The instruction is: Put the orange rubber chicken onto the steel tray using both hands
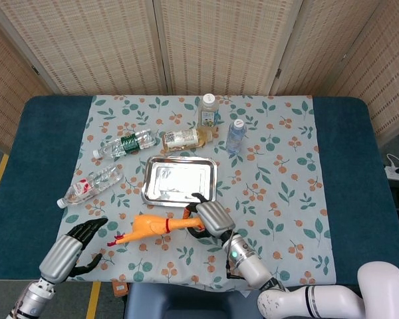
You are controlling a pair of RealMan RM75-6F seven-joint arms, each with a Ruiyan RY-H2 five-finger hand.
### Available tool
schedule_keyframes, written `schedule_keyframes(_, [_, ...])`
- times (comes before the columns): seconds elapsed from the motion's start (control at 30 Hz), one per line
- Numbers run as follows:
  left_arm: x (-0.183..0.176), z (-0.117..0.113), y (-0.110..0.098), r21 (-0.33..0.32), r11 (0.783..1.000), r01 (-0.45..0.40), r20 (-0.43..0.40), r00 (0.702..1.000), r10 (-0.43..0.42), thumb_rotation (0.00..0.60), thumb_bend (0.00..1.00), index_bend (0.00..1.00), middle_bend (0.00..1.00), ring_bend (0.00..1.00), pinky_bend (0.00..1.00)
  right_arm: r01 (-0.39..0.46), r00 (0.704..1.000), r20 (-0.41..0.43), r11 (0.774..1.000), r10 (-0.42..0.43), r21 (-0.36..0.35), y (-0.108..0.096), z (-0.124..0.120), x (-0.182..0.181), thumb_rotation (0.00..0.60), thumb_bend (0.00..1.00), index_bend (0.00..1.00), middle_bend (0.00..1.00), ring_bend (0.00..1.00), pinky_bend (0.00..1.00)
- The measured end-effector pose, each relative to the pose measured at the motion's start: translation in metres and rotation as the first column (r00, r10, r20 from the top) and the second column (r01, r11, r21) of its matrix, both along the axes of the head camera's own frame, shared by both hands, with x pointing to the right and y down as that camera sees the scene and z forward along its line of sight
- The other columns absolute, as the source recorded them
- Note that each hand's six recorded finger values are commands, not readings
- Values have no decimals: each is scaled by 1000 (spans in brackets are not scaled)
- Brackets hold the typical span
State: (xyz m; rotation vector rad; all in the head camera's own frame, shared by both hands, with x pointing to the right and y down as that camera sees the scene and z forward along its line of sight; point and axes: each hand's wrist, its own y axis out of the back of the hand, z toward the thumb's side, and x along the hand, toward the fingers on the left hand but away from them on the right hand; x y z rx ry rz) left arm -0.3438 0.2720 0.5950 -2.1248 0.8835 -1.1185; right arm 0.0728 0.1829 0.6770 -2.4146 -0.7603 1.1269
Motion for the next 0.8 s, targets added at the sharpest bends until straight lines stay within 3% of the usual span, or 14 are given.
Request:
schedule_keyframes(0.17, [23,2,-13,-56,998,20,-21,1000,-21,600,336,0,0,0,119,2,1000,18,1000,-2,19,-4,-8,-13,600,380,823,401,277,388])
schedule_keyframes(0.37, [50,2,-46,-118,984,134,-47,989,-141,600,316,0,0,0,98,-18,1000,14,999,18,44,-8,-12,-24,600,380,831,403,277,388])
schedule_keyframes(0.6, [67,16,-70,-155,968,199,-3,979,-202,600,313,0,0,0,96,-76,997,28,996,74,50,-12,-14,-29,600,380,832,404,277,388])
schedule_keyframes(0.8, [80,30,-78,-191,962,195,51,981,-189,600,312,0,0,0,95,-98,995,18,991,97,96,-19,-19,-31,600,380,835,407,277,388])
